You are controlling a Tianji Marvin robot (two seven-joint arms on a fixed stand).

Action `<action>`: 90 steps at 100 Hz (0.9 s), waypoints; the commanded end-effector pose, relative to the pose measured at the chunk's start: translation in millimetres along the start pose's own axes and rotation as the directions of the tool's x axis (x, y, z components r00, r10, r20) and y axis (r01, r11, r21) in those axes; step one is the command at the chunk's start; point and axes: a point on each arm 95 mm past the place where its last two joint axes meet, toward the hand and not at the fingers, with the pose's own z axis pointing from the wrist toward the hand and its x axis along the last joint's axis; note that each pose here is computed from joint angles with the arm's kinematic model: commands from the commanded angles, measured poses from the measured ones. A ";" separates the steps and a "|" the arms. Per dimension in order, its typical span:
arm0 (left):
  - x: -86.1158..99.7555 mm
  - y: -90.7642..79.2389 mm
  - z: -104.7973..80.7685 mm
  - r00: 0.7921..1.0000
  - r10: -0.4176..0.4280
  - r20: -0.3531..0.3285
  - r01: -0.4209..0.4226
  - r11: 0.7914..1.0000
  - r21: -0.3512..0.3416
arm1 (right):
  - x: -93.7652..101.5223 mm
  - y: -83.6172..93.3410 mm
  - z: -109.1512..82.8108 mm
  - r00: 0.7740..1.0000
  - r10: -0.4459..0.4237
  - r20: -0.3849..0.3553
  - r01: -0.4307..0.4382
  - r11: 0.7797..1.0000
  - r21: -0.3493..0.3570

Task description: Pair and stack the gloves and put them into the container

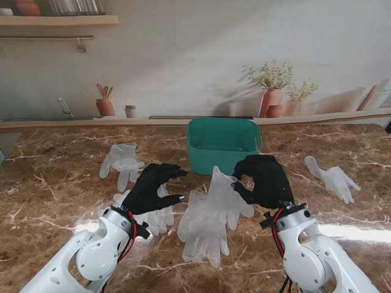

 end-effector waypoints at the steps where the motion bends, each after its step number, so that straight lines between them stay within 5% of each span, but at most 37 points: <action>1: 3.6 0.4 -3.3 1.000 -0.008 -0.004 0.008 1.000 -0.004 | 9.4 -1.2 -2.6 1.000 0.028 -0.005 -0.028 1.000 0.007; 22: 17.7 5.9 -8.3 0.999 -0.009 -0.043 0.015 0.991 0.137 | 17.3 -0.1 -1.6 0.999 0.040 0.010 -0.040 0.999 -0.034; 32: 28.3 9.9 -12.7 0.997 -0.008 -0.077 0.020 0.989 0.148 | 21.2 -2.4 0.2 0.998 0.050 0.038 -0.048 0.998 -0.052; 51: 43.5 24.8 -14.8 0.997 -0.017 -0.077 0.021 0.998 0.052 | 38.3 -13.1 4.4 0.991 0.101 0.093 -0.091 0.991 -0.101; 90: 48.2 41.4 -1.3 0.994 -0.090 -0.068 0.083 0.992 -0.096 | 68.1 -36.4 8.0 0.969 0.233 0.082 -0.221 0.966 -0.133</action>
